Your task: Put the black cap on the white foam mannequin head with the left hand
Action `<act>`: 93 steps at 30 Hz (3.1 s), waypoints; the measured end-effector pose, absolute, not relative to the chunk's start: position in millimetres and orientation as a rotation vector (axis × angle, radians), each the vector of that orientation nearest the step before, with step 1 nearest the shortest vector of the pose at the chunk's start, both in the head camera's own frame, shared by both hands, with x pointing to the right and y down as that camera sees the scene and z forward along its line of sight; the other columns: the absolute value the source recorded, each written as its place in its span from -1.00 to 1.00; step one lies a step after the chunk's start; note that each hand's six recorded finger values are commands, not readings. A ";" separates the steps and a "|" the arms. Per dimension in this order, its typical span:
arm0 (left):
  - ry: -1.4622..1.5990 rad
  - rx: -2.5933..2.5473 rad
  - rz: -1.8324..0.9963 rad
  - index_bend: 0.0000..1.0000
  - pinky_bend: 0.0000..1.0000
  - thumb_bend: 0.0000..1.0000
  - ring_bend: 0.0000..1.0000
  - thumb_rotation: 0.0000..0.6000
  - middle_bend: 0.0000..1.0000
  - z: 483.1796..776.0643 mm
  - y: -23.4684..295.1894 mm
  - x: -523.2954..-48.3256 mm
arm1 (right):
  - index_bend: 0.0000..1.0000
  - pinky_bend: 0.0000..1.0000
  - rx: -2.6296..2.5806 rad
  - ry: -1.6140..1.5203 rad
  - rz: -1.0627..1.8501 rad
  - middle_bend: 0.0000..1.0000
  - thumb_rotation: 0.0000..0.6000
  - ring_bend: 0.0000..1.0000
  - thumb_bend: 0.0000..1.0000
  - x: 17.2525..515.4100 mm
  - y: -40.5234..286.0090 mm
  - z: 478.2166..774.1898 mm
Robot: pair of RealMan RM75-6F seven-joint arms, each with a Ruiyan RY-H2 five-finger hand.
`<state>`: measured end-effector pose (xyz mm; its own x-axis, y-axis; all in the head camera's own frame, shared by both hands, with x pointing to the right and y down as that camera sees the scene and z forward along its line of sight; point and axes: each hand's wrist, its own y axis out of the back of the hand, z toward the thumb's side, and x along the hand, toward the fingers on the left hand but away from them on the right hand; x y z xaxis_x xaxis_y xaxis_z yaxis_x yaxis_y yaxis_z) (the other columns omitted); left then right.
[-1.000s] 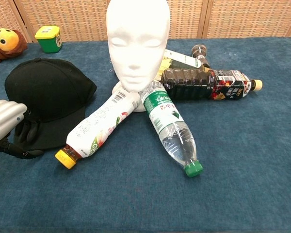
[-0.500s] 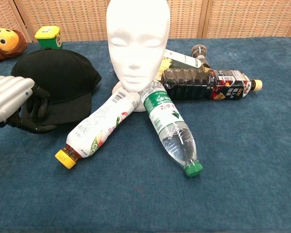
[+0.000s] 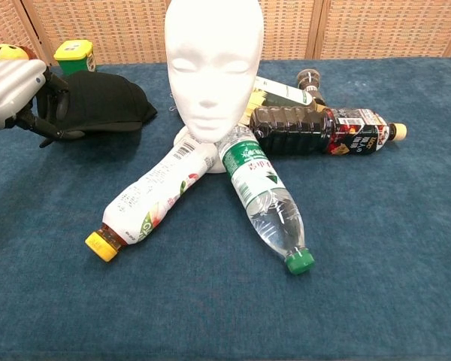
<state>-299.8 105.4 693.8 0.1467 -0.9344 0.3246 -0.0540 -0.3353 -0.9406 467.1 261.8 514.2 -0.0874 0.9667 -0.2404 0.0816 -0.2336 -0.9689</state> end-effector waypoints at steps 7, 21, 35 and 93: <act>1.004 -1.558 -1.346 0.31 0.50 -0.66 -0.02 1.00 0.20 707.4 82.4 -306.3 | -0.43 -0.19 -1.382 -1.212 1.432 -0.29 1.00 -0.17 -0.77 466.7 260.9 513.0; 1.055 -1.600 -1.417 0.18 0.34 0.01 -0.25 1.00 -0.07 724.8 70.1 -325.2 | -0.44 -0.19 -1.387 -1.206 1.424 -0.29 1.00 -0.17 -0.78 461.1 258.2 510.8; 1.181 -1.539 -1.144 0.50 0.59 0.21 -0.05 1.00 -0.01 671.4 46.8 -336.3 | -0.43 -0.19 -1.399 -1.210 1.403 -0.29 1.00 -0.17 -0.78 458.6 258.2 509.9; 0.493 -1.270 -0.388 0.51 0.45 0.15 -0.04 1.00 -0.01 531.8 63.7 -162.0 | -0.43 -0.18 -1.411 -1.245 1.390 -0.29 1.00 -0.16 -0.77 471.7 265.3 512.8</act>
<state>-162.0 63.7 531.8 0.8339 -0.5349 -0.1359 0.0067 0.2560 -0.9667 471.7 265.3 512.8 -0.0788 0.9713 -0.2246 0.1170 -0.2147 -0.9696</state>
